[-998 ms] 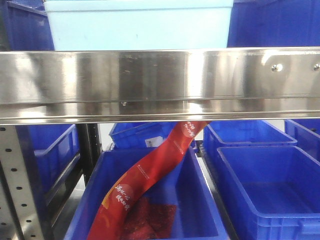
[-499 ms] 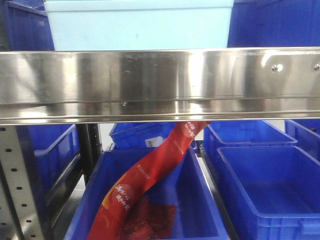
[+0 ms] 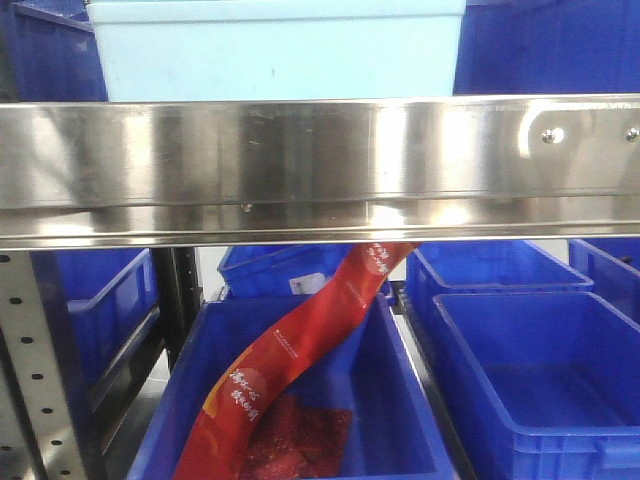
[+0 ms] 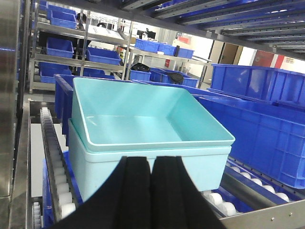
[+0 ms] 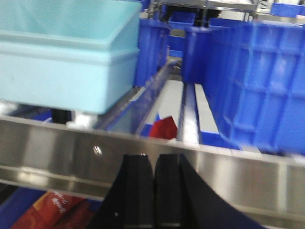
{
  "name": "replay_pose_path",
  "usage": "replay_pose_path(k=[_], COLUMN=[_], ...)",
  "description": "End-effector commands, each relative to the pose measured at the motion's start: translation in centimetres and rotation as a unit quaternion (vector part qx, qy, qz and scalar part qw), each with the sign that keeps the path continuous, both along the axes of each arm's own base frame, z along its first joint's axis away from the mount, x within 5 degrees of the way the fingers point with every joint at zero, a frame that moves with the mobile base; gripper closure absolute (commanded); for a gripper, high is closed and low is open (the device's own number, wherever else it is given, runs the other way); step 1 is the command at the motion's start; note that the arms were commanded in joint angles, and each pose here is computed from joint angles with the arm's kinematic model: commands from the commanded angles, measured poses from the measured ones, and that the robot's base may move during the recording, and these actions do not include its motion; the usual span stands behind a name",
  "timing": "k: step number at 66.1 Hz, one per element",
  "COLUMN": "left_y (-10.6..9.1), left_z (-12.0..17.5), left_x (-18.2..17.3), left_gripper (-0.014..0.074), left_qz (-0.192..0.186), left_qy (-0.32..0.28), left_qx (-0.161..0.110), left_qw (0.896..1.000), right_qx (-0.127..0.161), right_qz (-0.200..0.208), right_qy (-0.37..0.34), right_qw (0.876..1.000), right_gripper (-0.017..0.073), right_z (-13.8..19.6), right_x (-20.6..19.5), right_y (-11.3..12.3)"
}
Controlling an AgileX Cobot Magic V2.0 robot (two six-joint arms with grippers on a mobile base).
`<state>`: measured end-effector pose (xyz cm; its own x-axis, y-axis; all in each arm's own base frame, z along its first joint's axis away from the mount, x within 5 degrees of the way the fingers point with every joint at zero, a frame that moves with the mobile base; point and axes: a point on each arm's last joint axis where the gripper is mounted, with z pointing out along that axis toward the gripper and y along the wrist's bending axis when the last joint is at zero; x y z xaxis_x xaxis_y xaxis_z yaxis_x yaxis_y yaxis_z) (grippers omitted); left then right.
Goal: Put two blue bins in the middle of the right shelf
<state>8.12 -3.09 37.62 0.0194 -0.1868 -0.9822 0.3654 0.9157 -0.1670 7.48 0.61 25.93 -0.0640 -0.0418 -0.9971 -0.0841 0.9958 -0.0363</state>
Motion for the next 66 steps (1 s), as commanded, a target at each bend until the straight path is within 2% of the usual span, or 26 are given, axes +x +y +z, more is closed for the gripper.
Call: replay_pose_path(k=[1, 11, 26, 31, 51, 66], left_y=[0.0, 0.0, 0.0, 0.0, 0.0, 0.0], left_z=[0.2, 0.2, 0.2, 0.2, 0.3, 0.3], left_x=[-0.2, -0.2, -0.2, -0.2, -0.2, -0.2], left_gripper=[0.0704, 0.0704, 0.0704, 0.0704, 0.0704, 0.0704], left_qz=[-0.005, -0.005, -0.005, -0.005, -0.006, -0.006], left_qy=[-0.010, -0.010, -0.010, -0.010, -0.015, -0.015], left_qx=[-0.005, -0.005, -0.005, -0.005, -0.007, -0.007], left_qw=[1.000, 1.000, 1.000, 1.000, 1.000, 1.000], right_qx=[0.000, 0.001, 0.001, 0.000, 0.006, 0.006], right_qz=[-0.010, -0.023, -0.089, -0.091, -0.091, -0.091], right_qy=[-0.027, -0.036, -0.069, -0.093, -0.044, -0.042], right_qw=[1.000, 0.999, 0.994, 0.992, 0.995, 0.995], right_gripper=[0.0722, 0.0722, 0.0722, 0.0722, 0.0722, 0.0722], right_z=[-1.1, -2.1, -4.5, -4.3, -5.2, -5.2], right_x=[-0.5, -1.1, -1.9, -1.9, -1.9, -1.9], right_y=[-0.2, -0.4, -1.1, -1.2, -1.2, -1.2])
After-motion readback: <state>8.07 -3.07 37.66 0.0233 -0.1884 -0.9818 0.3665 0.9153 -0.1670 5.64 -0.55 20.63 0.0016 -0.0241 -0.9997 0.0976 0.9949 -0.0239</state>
